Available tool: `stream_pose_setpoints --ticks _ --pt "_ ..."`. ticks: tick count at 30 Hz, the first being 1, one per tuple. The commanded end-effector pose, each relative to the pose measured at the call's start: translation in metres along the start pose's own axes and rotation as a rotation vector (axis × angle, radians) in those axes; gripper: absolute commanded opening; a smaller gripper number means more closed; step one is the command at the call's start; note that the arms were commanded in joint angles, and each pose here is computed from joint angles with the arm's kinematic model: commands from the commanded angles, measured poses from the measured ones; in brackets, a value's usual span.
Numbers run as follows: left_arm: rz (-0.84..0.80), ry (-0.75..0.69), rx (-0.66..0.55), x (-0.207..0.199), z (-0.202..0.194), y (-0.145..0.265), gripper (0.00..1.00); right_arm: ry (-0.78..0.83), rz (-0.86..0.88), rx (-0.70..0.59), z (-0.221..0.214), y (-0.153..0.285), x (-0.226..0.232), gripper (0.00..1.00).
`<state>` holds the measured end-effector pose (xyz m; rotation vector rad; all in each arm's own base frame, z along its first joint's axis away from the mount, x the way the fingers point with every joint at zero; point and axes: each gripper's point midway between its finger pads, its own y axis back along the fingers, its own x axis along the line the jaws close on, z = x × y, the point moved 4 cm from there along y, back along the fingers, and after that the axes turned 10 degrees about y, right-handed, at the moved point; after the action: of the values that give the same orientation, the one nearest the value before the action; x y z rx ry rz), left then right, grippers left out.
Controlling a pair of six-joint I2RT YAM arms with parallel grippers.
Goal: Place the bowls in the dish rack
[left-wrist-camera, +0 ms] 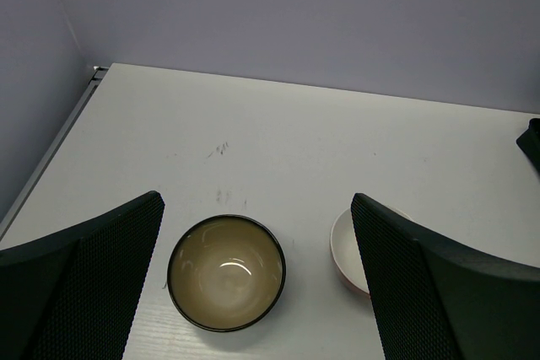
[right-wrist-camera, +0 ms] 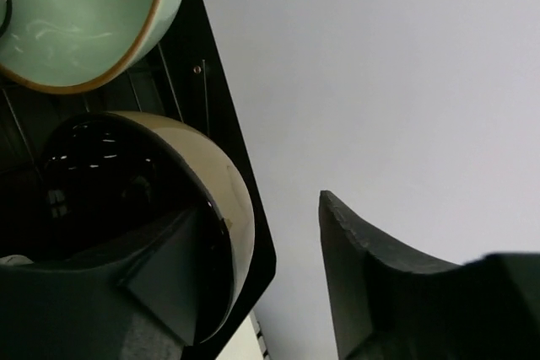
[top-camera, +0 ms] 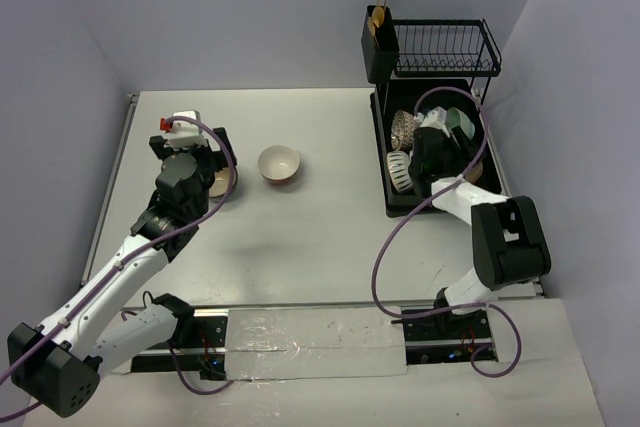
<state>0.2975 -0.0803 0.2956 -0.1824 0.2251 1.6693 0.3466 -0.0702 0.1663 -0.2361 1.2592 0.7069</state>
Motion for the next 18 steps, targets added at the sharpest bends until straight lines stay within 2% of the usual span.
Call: stream_pose_setpoints --ticks 1,11,18 --pt "-0.009 0.021 -0.048 -0.002 0.014 0.003 0.99 -0.011 0.141 -0.102 0.012 0.013 0.021 0.63" --pt "-0.026 0.031 -0.041 -0.005 0.014 0.003 0.99 -0.317 0.175 -0.227 0.033 0.043 -0.048 0.66" --pt "-0.046 0.038 -0.014 -0.01 0.01 0.002 0.99 -0.618 0.488 -0.429 0.063 0.092 -0.07 0.66"
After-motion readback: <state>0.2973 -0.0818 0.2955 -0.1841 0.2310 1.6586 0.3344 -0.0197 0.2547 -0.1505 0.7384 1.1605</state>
